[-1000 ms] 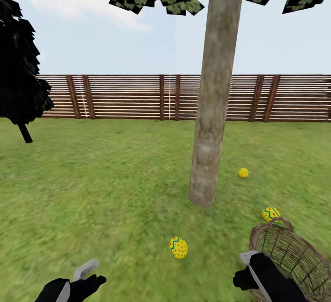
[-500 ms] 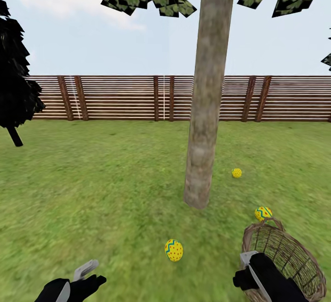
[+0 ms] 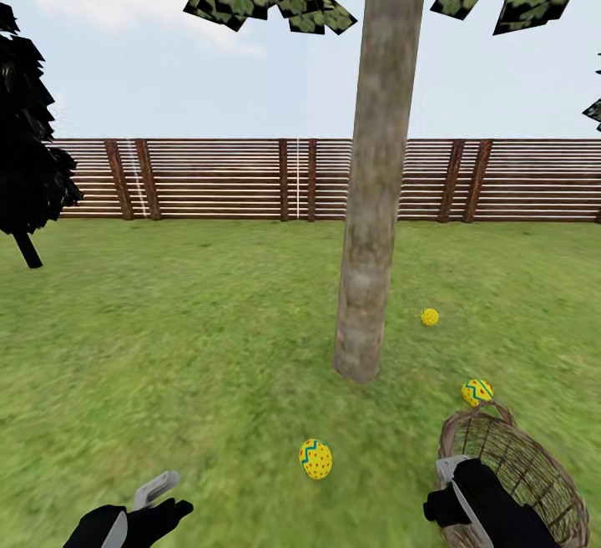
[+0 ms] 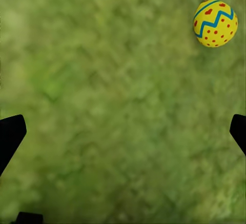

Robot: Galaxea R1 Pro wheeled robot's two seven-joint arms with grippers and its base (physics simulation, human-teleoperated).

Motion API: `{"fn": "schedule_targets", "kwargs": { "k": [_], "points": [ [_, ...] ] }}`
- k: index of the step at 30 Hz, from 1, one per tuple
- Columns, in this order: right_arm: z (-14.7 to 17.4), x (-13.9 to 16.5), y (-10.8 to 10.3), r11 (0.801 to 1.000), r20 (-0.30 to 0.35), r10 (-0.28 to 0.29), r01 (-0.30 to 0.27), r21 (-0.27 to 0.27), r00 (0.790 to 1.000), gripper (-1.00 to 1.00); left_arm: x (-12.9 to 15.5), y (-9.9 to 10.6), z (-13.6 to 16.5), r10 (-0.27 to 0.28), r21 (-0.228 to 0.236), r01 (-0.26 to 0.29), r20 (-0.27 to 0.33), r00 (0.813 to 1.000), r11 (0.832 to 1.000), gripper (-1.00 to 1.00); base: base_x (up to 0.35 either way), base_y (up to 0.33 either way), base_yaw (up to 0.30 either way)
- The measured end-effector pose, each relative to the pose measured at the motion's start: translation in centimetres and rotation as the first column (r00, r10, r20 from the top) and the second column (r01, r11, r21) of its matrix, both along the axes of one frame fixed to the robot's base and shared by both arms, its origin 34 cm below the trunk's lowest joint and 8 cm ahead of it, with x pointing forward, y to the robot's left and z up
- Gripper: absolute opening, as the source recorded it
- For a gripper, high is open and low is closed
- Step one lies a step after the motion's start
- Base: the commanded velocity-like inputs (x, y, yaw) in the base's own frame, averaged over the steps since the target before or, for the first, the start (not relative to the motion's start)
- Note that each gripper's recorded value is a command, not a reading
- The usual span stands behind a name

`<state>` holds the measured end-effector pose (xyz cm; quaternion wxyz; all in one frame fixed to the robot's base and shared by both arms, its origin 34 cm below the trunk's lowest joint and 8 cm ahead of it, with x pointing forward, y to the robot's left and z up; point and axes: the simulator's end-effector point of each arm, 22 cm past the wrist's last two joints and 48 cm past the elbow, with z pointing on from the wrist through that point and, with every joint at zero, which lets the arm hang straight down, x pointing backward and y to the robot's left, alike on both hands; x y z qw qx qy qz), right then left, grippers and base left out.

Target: Take the three Easter eggs out of the wicker basket on the lawn in the garden, then place them on the lawn next to a single tree (choose any tree) so that all three eggs are next to the same tree and none are left in the basket.

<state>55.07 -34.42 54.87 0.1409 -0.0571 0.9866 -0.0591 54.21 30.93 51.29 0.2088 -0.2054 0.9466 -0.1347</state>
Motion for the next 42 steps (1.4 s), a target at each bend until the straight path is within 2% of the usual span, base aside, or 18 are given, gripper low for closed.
{"fn": "schedule_targets", "kwargs": {
  "k": [42],
  "points": [
    [7.5,0.6,0.3,1.000,0.001,0.004,-0.004,0.005,1.000,1.00,0.6,0.2,7.6,0.002,0.001,-0.002,0.001,1.000,1.000,1.00,0.000,0.000,0.000]
  ]
}}
